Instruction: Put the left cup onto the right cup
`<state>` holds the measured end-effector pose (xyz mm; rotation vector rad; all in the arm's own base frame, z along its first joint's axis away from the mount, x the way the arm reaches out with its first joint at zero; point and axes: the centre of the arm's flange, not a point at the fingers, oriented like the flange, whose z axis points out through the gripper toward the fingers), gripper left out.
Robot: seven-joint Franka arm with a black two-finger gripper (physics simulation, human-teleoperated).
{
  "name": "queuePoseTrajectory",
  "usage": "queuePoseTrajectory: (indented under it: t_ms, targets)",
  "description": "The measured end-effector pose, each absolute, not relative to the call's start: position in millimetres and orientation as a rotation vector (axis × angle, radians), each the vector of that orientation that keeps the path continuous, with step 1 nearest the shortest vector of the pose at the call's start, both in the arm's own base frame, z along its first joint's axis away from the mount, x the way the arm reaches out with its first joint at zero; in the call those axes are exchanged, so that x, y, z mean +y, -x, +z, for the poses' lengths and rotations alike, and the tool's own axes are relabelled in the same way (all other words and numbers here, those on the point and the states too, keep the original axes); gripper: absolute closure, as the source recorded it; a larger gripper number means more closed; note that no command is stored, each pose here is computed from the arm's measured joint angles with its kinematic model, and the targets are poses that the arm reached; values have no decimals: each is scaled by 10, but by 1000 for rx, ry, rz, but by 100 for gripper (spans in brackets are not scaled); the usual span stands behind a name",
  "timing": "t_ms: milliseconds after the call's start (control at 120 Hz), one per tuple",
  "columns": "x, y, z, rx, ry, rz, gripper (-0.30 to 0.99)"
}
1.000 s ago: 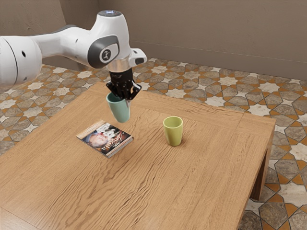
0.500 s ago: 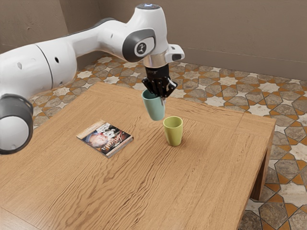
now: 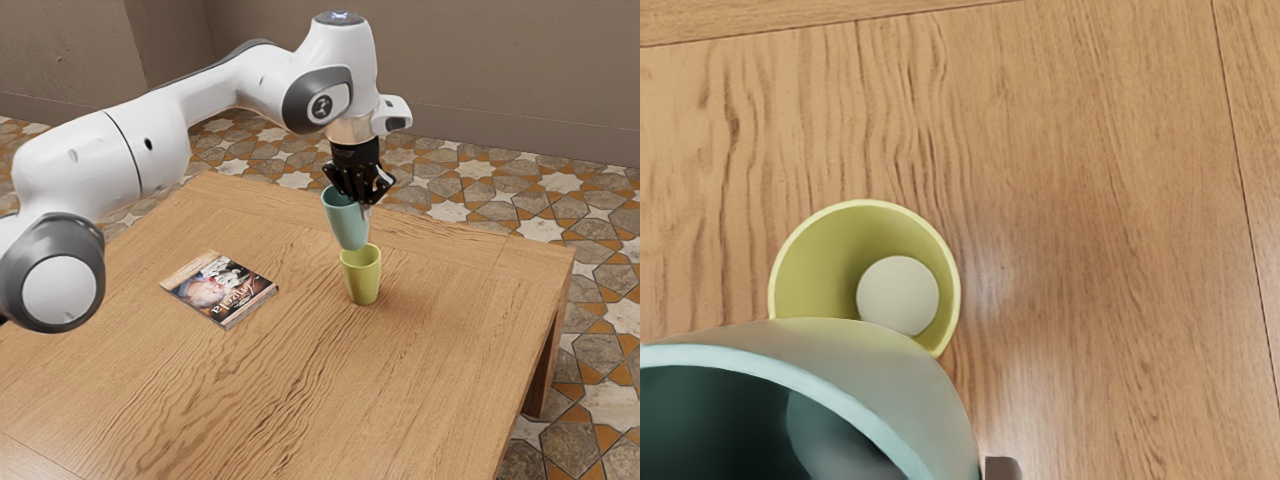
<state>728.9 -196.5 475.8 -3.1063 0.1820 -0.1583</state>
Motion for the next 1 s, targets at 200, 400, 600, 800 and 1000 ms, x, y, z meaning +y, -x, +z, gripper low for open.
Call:
queuePoseTrajectory:
  t_ms: [200,400,600,800,1000]
  targets:
    - [-1868,-7397,4598,168,3099,-152,79]
    - [-1892,-7427,4582,191,3096,-177,79]
    - [-1904,-7441,4611,204,3098,-201,79]
    - [-1912,-7493,4486,220,3097,-216,79]
    - [-1923,-7529,4412,234,3097,-236,79]
